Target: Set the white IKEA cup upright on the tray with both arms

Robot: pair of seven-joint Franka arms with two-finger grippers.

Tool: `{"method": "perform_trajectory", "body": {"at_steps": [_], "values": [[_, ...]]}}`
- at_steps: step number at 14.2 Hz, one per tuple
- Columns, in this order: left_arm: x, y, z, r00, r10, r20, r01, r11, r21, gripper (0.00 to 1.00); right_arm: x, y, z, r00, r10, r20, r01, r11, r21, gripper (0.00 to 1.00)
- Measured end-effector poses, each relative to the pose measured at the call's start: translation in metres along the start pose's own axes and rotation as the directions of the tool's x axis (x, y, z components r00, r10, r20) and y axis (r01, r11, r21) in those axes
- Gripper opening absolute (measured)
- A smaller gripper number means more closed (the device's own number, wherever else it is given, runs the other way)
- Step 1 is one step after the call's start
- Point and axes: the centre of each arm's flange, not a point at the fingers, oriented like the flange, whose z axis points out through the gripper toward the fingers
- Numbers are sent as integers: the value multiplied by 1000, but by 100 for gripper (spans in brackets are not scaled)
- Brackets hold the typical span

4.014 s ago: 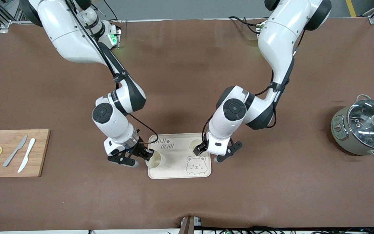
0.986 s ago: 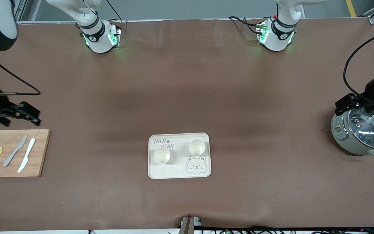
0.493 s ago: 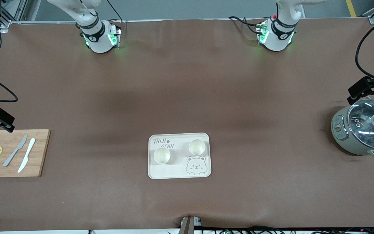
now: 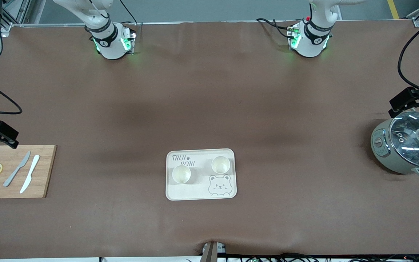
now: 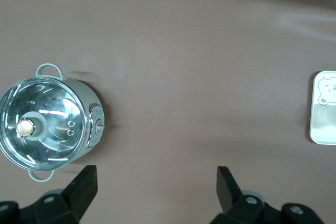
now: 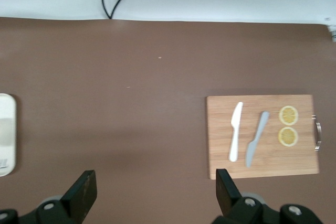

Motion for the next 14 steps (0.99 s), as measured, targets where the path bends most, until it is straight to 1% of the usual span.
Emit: {"method": "perform_trajectory", "body": {"at_steps": [1,3,8,14], "values": [[0,0,0,1000,-1,0,1,1000,-2,100,-1,-2,2,1000,5,7,-5,1000,22,100],[0,-1,0,1000,-2,0,2,1000,-2,100,-3,-5,10,1000,7,25,-8,999,40,100],[0,-3,0,1000,-6,0,6,1000,-2,100,-5,-11,16,999,29,41,-31,998,47,100],[2,-3,-13,1000,-7,-27,6,1000,-5,100,-6,-15,22,998,38,47,-40,998,48,100]]}}
